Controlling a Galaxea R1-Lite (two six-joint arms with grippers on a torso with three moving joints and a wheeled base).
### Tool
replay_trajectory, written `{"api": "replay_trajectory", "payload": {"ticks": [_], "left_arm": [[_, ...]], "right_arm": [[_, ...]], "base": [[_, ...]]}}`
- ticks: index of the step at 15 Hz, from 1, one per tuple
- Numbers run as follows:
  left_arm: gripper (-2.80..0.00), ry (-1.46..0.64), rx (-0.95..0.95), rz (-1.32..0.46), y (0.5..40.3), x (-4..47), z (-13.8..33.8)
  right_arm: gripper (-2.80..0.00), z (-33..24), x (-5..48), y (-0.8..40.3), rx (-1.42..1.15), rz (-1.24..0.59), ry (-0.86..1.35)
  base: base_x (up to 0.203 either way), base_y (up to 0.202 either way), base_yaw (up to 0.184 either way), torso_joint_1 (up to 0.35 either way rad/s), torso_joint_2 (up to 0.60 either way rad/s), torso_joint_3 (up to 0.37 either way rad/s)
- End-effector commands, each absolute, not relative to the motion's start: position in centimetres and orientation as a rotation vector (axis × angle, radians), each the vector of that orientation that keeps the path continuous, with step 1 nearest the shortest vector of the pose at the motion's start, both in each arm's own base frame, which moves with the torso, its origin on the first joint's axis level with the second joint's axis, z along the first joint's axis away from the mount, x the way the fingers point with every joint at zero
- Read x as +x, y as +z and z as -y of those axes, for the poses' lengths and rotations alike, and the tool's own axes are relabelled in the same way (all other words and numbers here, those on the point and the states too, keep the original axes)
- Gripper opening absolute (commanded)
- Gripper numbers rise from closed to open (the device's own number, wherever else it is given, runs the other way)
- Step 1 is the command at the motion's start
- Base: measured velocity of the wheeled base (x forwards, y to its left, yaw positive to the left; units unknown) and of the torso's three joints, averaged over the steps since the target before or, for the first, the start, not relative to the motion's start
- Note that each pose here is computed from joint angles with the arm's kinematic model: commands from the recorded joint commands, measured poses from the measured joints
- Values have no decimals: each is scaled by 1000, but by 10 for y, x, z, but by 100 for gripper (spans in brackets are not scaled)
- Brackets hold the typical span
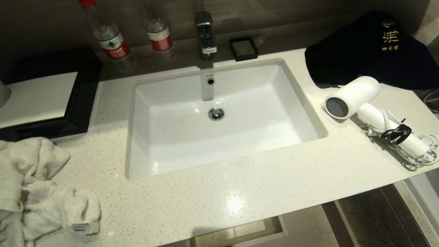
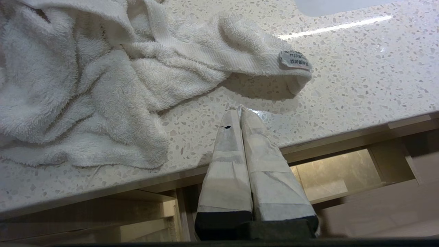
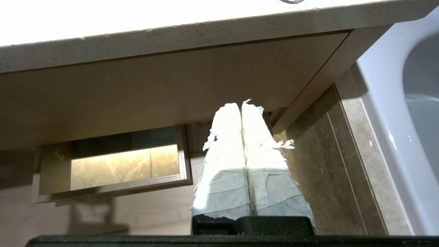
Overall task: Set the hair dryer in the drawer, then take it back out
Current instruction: Pick up the hairdryer
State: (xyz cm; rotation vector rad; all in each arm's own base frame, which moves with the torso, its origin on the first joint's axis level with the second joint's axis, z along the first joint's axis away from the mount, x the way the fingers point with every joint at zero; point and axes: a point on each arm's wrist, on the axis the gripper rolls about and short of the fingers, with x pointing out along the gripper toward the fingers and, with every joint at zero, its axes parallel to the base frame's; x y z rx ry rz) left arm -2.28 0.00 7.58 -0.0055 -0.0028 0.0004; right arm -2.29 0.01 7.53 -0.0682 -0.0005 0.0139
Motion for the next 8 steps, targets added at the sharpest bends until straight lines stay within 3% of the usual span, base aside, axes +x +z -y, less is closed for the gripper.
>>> {"api": "replay_trajectory", "payload": {"ticks": [1,5,8], "left_arm": [[-280,1,-6,2,76,-23,0],[-280,2,-6,2,76,-23,0],[-280,0,-6,2,76,-23,0]], "right_arm": [[-280,0,-23,76,-80,1,15],[-280,0,-26,88,-86,34,3],[-280,1,-44,165,-97,90,-29]], "base": [[0,0,0,0,0,0],[0,0,0,0,0,0],[0,0,0,0,0,0]]}}
